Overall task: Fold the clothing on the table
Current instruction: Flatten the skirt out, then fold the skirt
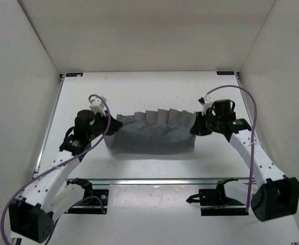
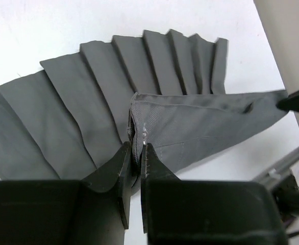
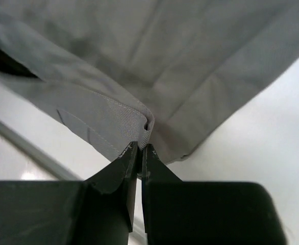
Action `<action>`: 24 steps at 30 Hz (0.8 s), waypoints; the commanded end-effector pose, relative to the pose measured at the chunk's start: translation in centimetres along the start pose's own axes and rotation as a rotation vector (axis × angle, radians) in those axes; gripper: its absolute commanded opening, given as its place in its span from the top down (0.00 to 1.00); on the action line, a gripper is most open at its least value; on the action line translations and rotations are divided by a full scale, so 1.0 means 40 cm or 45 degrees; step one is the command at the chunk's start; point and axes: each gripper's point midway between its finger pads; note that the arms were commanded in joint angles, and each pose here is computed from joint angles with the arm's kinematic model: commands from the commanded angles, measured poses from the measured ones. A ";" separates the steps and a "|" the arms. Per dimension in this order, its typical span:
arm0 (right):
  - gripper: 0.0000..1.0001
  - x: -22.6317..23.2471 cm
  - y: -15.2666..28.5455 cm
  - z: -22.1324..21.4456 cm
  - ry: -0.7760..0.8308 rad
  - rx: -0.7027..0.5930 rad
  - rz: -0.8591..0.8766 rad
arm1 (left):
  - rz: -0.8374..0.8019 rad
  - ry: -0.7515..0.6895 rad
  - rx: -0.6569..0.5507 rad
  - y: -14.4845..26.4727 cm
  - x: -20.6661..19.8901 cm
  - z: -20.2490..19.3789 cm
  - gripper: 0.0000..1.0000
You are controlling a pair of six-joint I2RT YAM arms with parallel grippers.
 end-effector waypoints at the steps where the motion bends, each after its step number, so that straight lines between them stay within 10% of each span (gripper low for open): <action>1: 1.00 0.016 0.062 -0.053 -0.058 -0.040 0.009 | 0.043 0.121 0.037 0.072 -0.007 -0.074 1.00; 24: 1.00 -0.100 -0.288 0.230 -0.160 -0.047 -0.041 | 0.558 0.216 0.120 -0.072 0.266 -0.184 1.00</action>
Point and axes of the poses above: each gripper's point midway between its finger pads, its own y axis back along the fingers, its own x axis along the line the jaws close on, z = x × y, and after that the axes turned 13 degrees about -y, right-handed
